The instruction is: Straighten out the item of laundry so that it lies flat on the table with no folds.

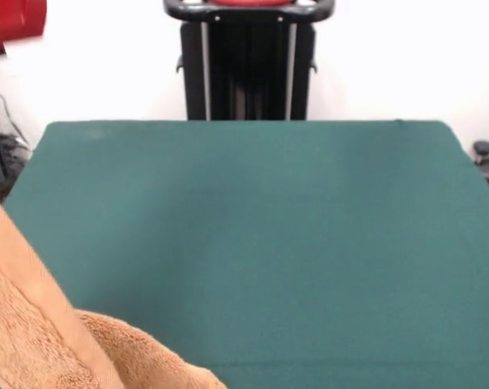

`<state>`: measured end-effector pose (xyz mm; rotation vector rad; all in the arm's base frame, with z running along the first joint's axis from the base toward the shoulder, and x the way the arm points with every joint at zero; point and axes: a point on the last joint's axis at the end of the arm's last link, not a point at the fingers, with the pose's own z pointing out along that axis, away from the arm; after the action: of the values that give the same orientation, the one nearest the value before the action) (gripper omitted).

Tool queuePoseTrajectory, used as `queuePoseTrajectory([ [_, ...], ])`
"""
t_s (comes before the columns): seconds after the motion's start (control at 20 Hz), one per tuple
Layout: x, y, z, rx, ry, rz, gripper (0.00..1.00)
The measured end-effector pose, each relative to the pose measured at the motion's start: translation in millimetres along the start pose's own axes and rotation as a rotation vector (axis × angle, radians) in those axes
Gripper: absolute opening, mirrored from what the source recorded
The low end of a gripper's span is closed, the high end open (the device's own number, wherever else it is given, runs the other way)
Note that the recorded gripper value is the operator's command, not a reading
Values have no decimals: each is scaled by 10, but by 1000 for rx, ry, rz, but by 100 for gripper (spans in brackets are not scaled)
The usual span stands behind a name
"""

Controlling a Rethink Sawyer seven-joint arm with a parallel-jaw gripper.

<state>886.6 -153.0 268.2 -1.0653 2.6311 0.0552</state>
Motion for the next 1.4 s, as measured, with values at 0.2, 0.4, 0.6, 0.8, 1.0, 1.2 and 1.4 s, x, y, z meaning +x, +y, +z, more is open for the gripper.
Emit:
queuePoseTrajectory([
  [0.2, -19, -16, -266, 0, 3, 6, 0],
  [0.4, -32, 7, -509, -15, 12, 12, 0],
  [0.6, -40, 64, -627, -40, 20, 16, 0],
  [0.8, -21, 199, -690, -92, 36, 26, 0],
  [1.0, -12, 343, -696, -143, 35, 54, 0],
  [1.2, 10, 592, -683, -227, 35, 107, 0],
  [1.4, 19, 775, -682, -282, 38, 138, 0],
])
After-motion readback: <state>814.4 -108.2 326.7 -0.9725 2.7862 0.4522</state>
